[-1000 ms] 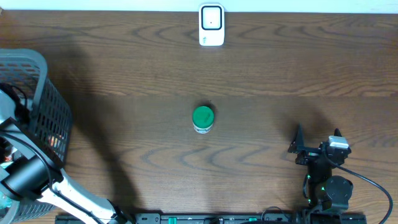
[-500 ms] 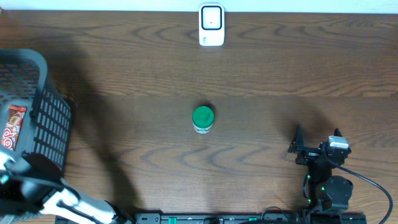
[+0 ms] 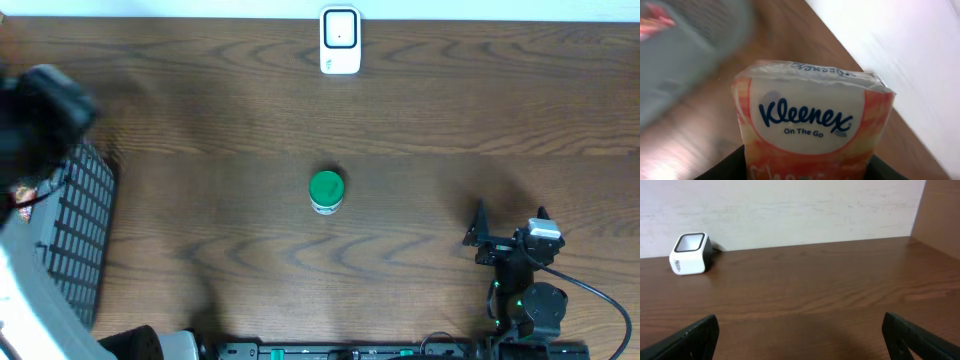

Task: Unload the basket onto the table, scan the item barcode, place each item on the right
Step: 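Carry the Kleenex pack out and place it left of the jar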

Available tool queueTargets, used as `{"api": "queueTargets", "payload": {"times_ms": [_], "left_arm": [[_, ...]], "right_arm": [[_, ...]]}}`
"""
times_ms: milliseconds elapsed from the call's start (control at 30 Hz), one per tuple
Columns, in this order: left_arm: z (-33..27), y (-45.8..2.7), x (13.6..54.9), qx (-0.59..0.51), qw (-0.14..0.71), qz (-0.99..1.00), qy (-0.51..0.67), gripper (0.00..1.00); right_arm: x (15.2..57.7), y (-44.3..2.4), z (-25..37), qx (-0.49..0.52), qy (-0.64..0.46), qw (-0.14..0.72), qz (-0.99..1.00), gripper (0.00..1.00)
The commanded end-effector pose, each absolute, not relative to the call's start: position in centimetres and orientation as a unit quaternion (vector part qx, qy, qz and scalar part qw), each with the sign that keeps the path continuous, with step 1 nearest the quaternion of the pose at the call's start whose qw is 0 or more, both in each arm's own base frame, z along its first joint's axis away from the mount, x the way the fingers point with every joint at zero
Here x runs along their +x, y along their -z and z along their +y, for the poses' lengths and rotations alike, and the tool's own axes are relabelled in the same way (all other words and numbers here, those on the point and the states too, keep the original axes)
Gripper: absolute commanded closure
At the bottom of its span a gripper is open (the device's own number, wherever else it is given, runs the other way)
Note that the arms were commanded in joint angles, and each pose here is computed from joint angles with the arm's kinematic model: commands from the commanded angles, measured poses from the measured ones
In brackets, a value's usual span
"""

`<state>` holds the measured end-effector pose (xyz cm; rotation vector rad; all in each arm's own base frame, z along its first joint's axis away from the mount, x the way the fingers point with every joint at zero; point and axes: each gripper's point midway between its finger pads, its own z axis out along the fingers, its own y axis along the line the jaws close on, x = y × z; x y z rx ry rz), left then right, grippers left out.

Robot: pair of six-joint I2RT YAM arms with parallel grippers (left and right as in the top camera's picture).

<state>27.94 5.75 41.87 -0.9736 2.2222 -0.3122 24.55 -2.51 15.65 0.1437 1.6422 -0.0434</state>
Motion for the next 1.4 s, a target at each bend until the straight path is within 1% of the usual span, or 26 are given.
{"api": "queueTargets", "payload": {"times_ms": [0,100,233,400,500,633,800,933,967,1133,1167,1300,1367], "left_arm": [[0.3,-39.6,29.2,-0.354,0.273,0.88,0.162,0.44],[-1.6,-37.6,30.4,-0.359,0.252,0.89,0.129,0.44],[-4.4,-33.1,32.3,-0.352,0.218,0.909,0.051,0.44],[-8.3,-26.8,34.6,-0.313,0.171,0.934,0.0,0.44],[-9.5,-22.7,35.3,-0.324,0.143,0.935,-0.028,0.44],[-10.2,-16.9,35.5,-0.387,0.111,0.914,-0.052,0.44],[-10.0,-10.8,33.6,-0.524,0.077,0.846,-0.067,0.44],[-11.4,-6.0,32.7,-0.577,0.05,0.814,-0.034,0.44],[-12.1,-4.1,32.4,-0.593,0.039,0.804,-0.015,0.44],[-13.0,-0.6,31.4,-0.636,0.02,0.771,0.018,0.43],[-13.1,-0.3,31.3,-0.642,0.02,0.766,0.02,0.43],[-13.3,-0.2,31.9,-0.644,0.027,0.763,0.034,0.26],[-13.6,-0.6,32.6,-0.645,0.031,0.762,0.05,0.22]], "right_arm": [[24.5,-15.6,-2.4,0.059,0.023,0.678,0.732,0.01],[24.5,-15.6,-2.4,0.059,0.023,0.678,0.732,0.01],[24.5,-15.6,-2.4,0.059,0.023,0.678,0.732,0.01],[24.5,-15.6,-2.4,0.059,0.023,0.678,0.732,0.01],[24.5,-15.6,-2.4,0.059,0.023,0.678,0.732,0.01],[24.6,-15.6,-2.3,0.057,0.021,0.678,0.732,0.01],[24.6,-15.6,-2.3,0.057,0.021,0.678,0.732,0.01],[24.6,-15.6,-2.1,0.055,0.019,0.678,0.732,0.01],[24.6,-15.6,-2.1,0.054,0.019,0.678,0.732,0.01],[24.6,-15.6,-2.1,0.054,0.019,0.678,0.732,0.01],[24.6,-15.6,-2.1,0.054,0.019,0.678,0.732,0.01],[24.6,-15.6,-2.1,0.055,0.019,0.678,0.732,0.01],[24.6,-15.6,-2.1,0.055,0.019,0.678,0.732,0.01]]}}
